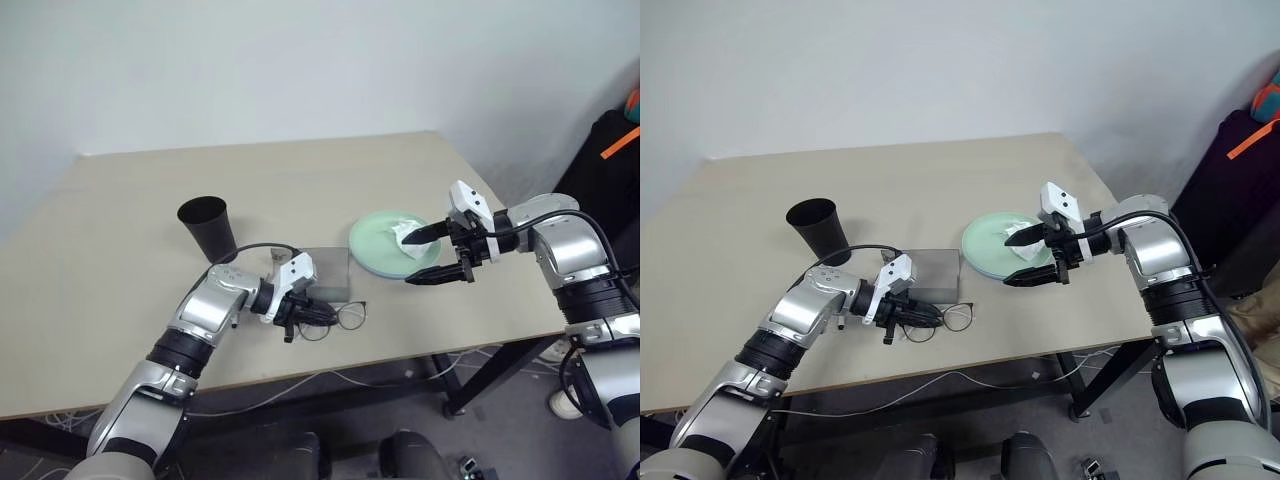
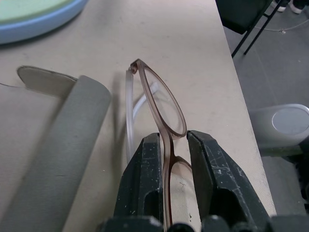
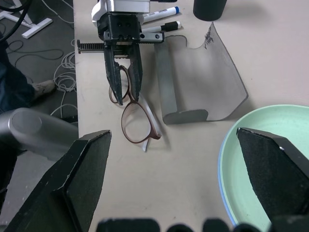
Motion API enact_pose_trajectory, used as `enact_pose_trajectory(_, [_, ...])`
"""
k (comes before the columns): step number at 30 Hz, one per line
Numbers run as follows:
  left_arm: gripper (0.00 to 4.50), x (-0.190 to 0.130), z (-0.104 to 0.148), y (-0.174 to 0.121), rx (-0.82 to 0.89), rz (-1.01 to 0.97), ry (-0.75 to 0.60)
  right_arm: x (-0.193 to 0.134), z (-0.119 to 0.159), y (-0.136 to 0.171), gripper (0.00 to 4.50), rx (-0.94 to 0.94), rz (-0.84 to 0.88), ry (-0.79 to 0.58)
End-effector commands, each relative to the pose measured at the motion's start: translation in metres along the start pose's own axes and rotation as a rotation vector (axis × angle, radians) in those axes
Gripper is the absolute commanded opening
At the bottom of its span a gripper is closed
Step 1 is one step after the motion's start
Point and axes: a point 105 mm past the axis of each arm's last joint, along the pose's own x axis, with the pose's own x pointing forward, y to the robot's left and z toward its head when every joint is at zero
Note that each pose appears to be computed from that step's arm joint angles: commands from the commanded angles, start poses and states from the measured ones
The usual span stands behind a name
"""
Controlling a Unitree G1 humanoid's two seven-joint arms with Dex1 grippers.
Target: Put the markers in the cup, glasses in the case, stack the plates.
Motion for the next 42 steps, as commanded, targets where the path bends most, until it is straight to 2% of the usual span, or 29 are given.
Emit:
enact_pose_trajectory(1, [0.85,-0.007,0.012,0.004,0.046,0.014,-0.012,-0.003,0.014,-0.004,4.50,-0.056,-0.019,-0.022])
enact_pose_trajectory(5, [0.85,-0.006,0.012,0.002,0.038,0.005,-0.015,-0.003,0.015,-0.005,4.50,-0.060,-0.021,-0.022])
enact_pose_trajectory(9, [0.02,-0.005,0.008,-0.001,0.031,-0.004,-0.005,-0.003,0.015,-0.005,4.50,-0.062,-0.022,-0.020])
enact_pose_trajectory(19, [0.02,-0.010,0.016,0.002,0.042,0.012,-0.021,-0.002,0.016,-0.009,4.50,-0.067,-0.028,-0.018])
enact_pose_trajectory(26, [0.02,-0.037,0.053,0.011,0.060,0.012,-0.098,-0.002,0.016,-0.009,4.50,-0.066,-0.020,-0.016])
enact_pose_trajectory(30, [0.02,-0.061,0.068,0.024,0.122,0.046,-0.061,0.000,0.017,-0.010,4.50,-0.068,-0.016,-0.017])
enact_pose_trajectory(35, [0.02,-0.078,0.068,0.053,0.209,0.148,0.007,0.001,0.017,-0.011,4.50,-0.069,-0.013,-0.019])
enact_pose_trajectory(42, [0.02,-0.065,0.051,0.071,0.306,0.203,0.044,0.000,0.020,-0.010,4.50,-0.067,-0.016,-0.027])
